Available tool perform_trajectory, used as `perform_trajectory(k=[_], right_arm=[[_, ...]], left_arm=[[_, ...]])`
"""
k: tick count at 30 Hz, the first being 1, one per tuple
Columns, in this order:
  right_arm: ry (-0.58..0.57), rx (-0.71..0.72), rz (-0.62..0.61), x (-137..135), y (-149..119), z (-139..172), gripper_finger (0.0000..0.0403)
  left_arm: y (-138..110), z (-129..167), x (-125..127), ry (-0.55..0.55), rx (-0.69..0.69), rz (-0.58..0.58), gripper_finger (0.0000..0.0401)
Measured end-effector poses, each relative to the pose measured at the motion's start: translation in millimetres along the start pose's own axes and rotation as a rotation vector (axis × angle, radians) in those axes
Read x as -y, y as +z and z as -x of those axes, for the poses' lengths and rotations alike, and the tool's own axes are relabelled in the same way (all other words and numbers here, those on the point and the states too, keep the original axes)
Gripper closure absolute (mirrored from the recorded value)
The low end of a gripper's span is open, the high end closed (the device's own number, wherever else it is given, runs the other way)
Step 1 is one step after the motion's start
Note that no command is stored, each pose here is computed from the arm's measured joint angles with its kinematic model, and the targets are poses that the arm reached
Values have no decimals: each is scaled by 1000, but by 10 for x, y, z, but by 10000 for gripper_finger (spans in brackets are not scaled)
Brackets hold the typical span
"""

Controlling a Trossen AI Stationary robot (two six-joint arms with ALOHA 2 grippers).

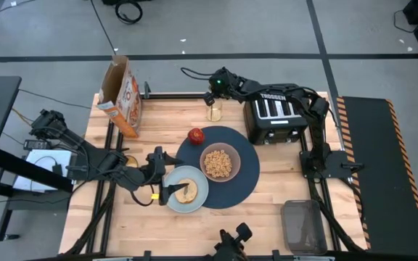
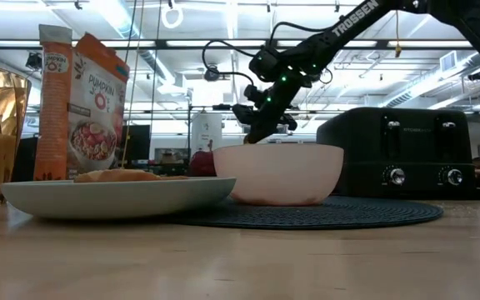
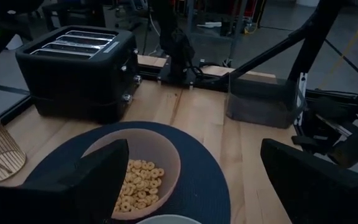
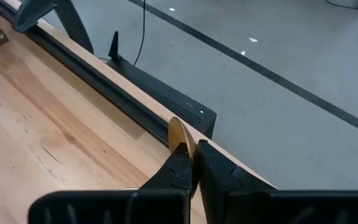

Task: Arrange a breakfast setting
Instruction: Put the spoon on the blue table mat to the right of the pink bowl

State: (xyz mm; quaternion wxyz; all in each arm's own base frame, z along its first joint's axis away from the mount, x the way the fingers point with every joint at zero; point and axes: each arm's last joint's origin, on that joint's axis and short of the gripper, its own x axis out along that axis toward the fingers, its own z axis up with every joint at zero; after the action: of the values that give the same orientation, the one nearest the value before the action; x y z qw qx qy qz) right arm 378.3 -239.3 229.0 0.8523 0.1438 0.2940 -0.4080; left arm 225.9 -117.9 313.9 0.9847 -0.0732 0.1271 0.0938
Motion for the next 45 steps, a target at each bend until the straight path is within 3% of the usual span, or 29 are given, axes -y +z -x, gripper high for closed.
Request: perform_trajectory(k=[6, 15, 25, 31, 36, 45], right_arm=[[1, 26, 85, -94, 39, 127, 387], [-81, 152, 240, -268, 234, 625, 387], [33, 204, 287, -446, 320, 1716, 387], [153, 209, 196, -346, 278, 2449, 387], [265, -75, 98, -257, -86, 2761, 387], [325, -324, -83, -448, -1300, 2731, 387]], left_arm=[[-1, 0, 0, 0, -1, -1, 30], [0, -2, -3, 1, -1, -1, 30], [-1, -2, -3, 2, -1, -39, 30], [1, -2, -6, 12, 3, -54, 30], [4, -2, -6, 16, 6, -71, 30], [7, -2, -8, 25, 11, -77, 30]])
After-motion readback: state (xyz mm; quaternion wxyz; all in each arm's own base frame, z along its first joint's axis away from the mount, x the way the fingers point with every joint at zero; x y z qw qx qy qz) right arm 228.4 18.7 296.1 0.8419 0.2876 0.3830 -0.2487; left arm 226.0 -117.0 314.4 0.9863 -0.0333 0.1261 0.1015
